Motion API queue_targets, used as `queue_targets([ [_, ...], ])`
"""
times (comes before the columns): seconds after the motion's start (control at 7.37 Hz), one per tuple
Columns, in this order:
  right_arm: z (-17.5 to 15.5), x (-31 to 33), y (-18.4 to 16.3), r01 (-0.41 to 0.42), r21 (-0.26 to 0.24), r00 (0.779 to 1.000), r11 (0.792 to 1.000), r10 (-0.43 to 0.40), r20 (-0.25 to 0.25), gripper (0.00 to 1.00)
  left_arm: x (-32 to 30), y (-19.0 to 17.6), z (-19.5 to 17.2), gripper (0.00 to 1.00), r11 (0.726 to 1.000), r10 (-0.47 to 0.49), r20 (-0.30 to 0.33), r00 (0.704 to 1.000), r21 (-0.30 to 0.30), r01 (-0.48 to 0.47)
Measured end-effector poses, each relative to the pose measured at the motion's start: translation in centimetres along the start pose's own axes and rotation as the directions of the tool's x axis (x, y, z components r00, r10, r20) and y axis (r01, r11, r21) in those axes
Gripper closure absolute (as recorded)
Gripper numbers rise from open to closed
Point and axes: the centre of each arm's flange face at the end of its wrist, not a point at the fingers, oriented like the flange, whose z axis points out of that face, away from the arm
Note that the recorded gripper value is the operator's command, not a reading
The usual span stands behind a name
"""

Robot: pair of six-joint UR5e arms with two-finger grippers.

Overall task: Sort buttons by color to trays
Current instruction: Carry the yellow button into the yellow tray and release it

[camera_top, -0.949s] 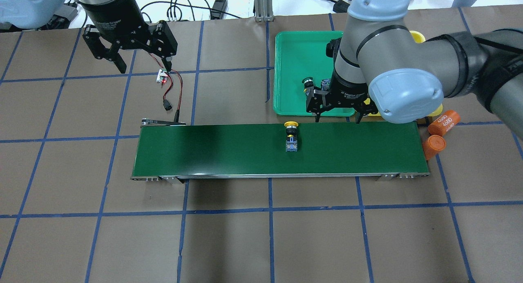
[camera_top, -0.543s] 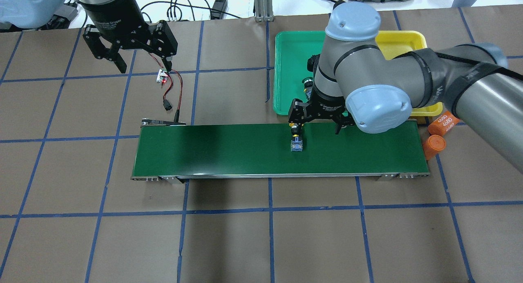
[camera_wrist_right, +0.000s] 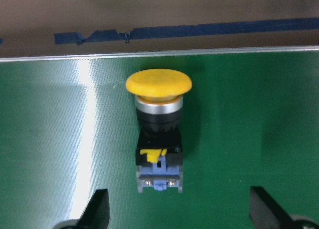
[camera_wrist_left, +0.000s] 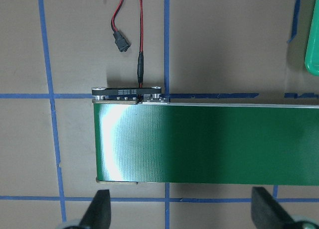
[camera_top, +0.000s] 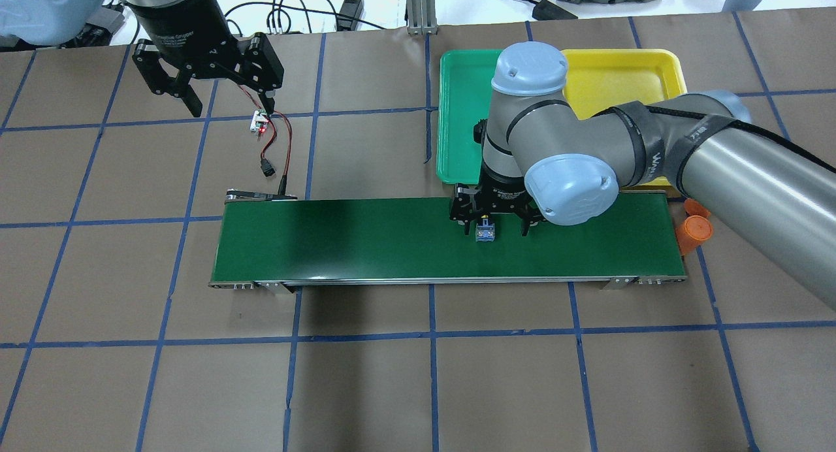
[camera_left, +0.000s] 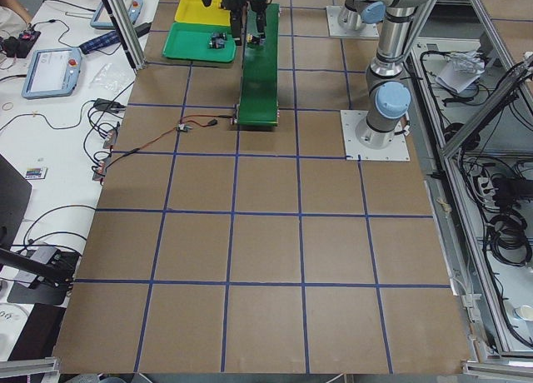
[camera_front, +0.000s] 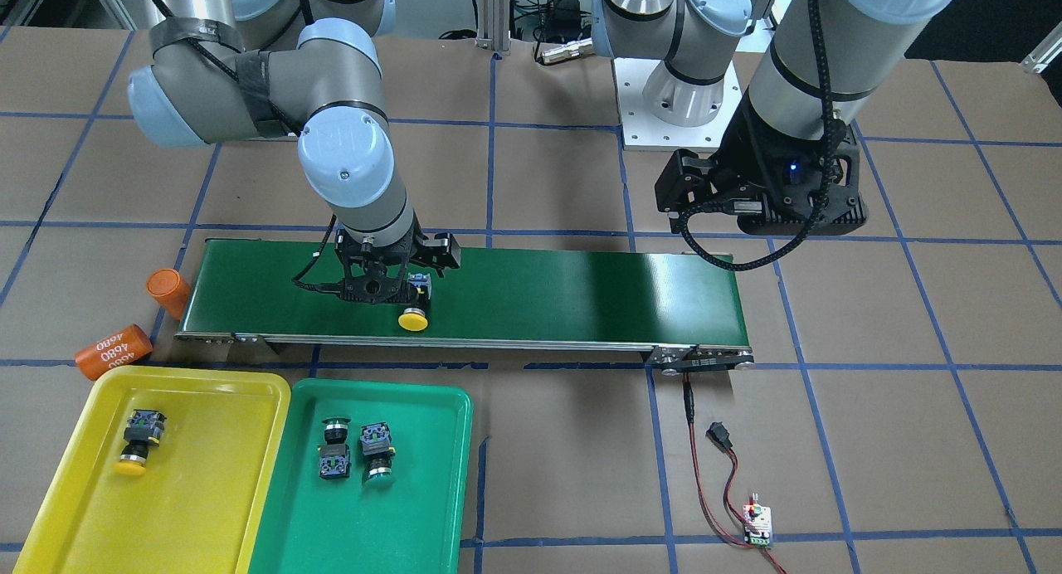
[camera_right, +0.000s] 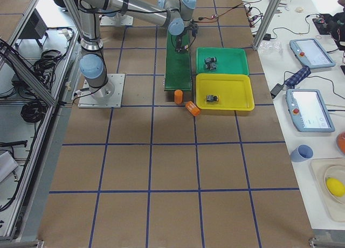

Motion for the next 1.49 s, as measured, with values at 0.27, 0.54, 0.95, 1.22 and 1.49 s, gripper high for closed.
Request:
queue_targets([
  [0.27,1.6,0.0,-0.8,-0.001,-0.012,1.0,1.0,0.001,-0.013,0.79,0.0,0.0,-0.1,0.0,1.0,0.0,0.0,1.0,0.003,0.0],
  [0.54,1.8,0.2,-0.8,-0.009,-0.027,1.0,1.0,0.008,-0.028,1.0,0.0,0.0,-0.1,0.0,1.0,0.0,0.0,1.0,0.003,0.0],
  [0.95,0.6,0.8,-0.8,-0.021,-0.024,0.998,0.999,0.02,-0.055,1.0,0.0,0.0,-0.1,0.0,1.0,0.0,0.0,1.0,0.003,0.0],
  [1.22,-3.6,1.5,-1.7,-0.025,0.072,0.996,0.997,0.031,-0.085,1.0,0.0,0.0,-0.1,0.0,1.0,0.0,0.0,1.0,0.004,0.0],
  [1.49,-7.5,4.6,-4.5,-0.07,0.177,0.99,0.982,0.09,-0.105,1.0,0.0,0.0,-0.1,0.0,1.0,0.0,-0.001,1.0,0.004,0.0],
])
